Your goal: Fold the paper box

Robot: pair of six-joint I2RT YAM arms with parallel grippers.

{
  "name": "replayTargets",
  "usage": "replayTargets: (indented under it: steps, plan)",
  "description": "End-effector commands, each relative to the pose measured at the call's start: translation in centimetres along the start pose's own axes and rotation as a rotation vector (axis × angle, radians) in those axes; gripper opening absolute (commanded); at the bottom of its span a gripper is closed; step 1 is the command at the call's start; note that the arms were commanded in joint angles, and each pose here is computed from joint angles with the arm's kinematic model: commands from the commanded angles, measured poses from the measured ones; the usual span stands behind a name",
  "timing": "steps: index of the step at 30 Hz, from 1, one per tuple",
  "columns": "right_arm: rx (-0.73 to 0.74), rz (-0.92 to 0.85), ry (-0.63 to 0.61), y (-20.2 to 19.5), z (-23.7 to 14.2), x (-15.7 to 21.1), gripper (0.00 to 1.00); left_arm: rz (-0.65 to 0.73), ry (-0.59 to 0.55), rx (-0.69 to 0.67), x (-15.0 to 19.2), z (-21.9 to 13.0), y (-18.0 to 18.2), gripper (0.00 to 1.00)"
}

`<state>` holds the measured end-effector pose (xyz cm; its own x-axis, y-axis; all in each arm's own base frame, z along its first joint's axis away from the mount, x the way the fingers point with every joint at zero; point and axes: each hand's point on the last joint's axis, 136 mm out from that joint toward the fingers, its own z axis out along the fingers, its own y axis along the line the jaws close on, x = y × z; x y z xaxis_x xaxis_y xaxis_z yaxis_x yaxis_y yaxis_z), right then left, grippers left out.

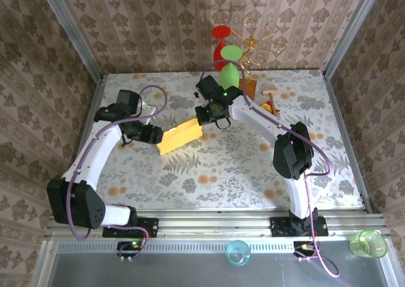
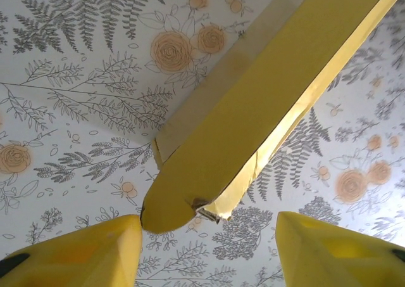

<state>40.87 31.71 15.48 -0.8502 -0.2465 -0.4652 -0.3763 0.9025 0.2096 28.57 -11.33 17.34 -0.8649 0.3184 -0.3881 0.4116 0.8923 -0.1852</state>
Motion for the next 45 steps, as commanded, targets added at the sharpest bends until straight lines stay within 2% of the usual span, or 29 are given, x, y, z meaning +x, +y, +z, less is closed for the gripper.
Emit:
replayTargets:
  steps: [1, 4, 13, 20, 39, 45]
  plan:
    - [0.005, 0.011, 0.073, -0.2, 1.3, 1.7, 0.0, 0.07, 0.048, -0.061, 0.4, 0.9, 0.7, 0.57]
    - [0.0, 0.013, 0.072, -0.1, 1.2, 1.6, 0.0, 0.08, 0.046, -0.104, 0.0, 1.1, 1.5, 0.54]
    - [-0.003, 0.012, 0.073, -0.1, 1.2, 1.6, 0.0, 0.096, 0.059, -0.105, -0.4, 1.9, 1.7, 0.44]
    - [-0.003, 0.013, 0.079, -0.2, 1.4, 1.8, 0.0, 0.107, 0.061, -0.12, -0.6, 1.7, 1.8, 0.28]
    - [-0.005, 0.019, 0.082, -0.3, 1.3, 2.2, 0.0, 0.098, 0.096, -0.123, -0.7, 1.7, 1.7, 0.3]
    - [-0.01, 0.019, 0.086, -0.2, 1.4, 2.4, 0.0, 0.104, 0.077, -0.197, -1.2, 1.2, 2.9, 0.37]
